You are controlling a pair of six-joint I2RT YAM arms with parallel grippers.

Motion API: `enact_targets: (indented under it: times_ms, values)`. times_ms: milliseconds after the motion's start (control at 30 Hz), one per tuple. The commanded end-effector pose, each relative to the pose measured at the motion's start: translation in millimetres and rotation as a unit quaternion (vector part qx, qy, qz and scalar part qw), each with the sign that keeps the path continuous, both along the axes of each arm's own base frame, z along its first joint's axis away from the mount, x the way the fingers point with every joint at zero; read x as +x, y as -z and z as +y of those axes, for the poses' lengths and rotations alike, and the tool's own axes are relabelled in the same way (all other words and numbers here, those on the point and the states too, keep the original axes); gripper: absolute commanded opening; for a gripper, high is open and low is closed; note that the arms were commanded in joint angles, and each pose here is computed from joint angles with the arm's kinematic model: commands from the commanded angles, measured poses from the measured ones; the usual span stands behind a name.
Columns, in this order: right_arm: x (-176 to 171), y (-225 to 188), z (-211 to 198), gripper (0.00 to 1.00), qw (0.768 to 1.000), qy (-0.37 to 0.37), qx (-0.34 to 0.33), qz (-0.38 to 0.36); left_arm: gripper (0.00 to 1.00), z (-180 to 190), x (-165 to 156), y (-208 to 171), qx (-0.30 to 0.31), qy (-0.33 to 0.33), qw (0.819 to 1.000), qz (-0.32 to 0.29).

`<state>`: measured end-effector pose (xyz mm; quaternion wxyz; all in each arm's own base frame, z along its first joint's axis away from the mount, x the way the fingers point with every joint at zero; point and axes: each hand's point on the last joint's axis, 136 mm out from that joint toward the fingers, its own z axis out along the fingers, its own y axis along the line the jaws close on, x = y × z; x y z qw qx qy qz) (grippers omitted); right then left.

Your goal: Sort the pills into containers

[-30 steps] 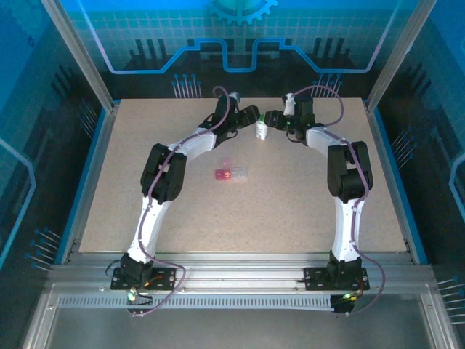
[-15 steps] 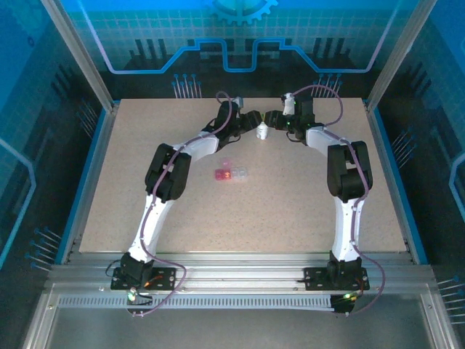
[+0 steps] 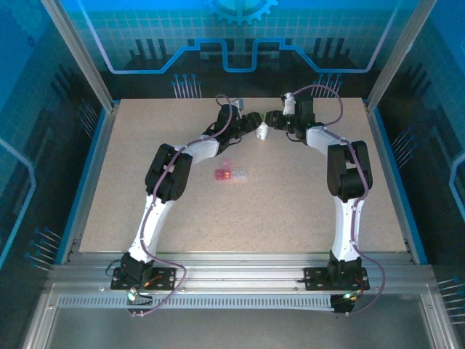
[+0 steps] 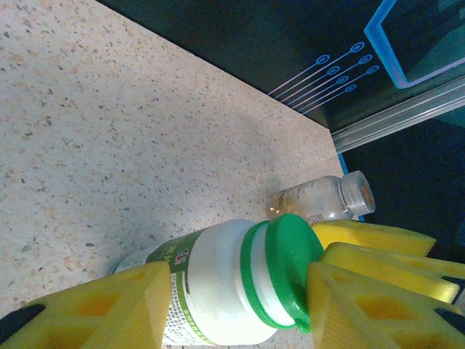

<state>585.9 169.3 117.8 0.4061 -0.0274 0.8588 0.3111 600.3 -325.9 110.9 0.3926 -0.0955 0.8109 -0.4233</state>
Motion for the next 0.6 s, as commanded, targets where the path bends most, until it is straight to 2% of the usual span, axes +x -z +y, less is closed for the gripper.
enact_targets:
  times_ms: [0, 200, 300, 433, 567]
  values:
    - [-24.1, 80.4, -18.7, 0.37, 0.990, 0.030, -0.025, 0.133, 0.51, -6.2, -36.2, 64.8, 0.041, 0.021, 0.994, 0.101]
    - [-39.7, 103.8, -16.6, 0.34, 0.982, 0.040, -0.020, 0.184, 0.44, -5.2, -51.0, 88.2, 0.044, 0.020, 0.990, 0.130]
    - [-41.1, 105.5, -14.0, 0.32, 0.982, 0.041, -0.009, 0.187, 0.43, -5.4, -54.4, 95.3, 0.047, 0.022, 0.989, 0.137]
    - [-31.4, 85.3, -13.5, 0.31, 0.985, 0.046, 0.008, 0.165, 0.43, -3.0, -47.1, 74.5, 0.049, 0.021, 0.991, 0.119]
    - [-16.5, 46.6, -24.1, 0.36, 0.989, 0.063, 0.011, 0.131, 0.43, 4.4, -30.8, 34.7, 0.041, 0.012, 0.995, 0.094]
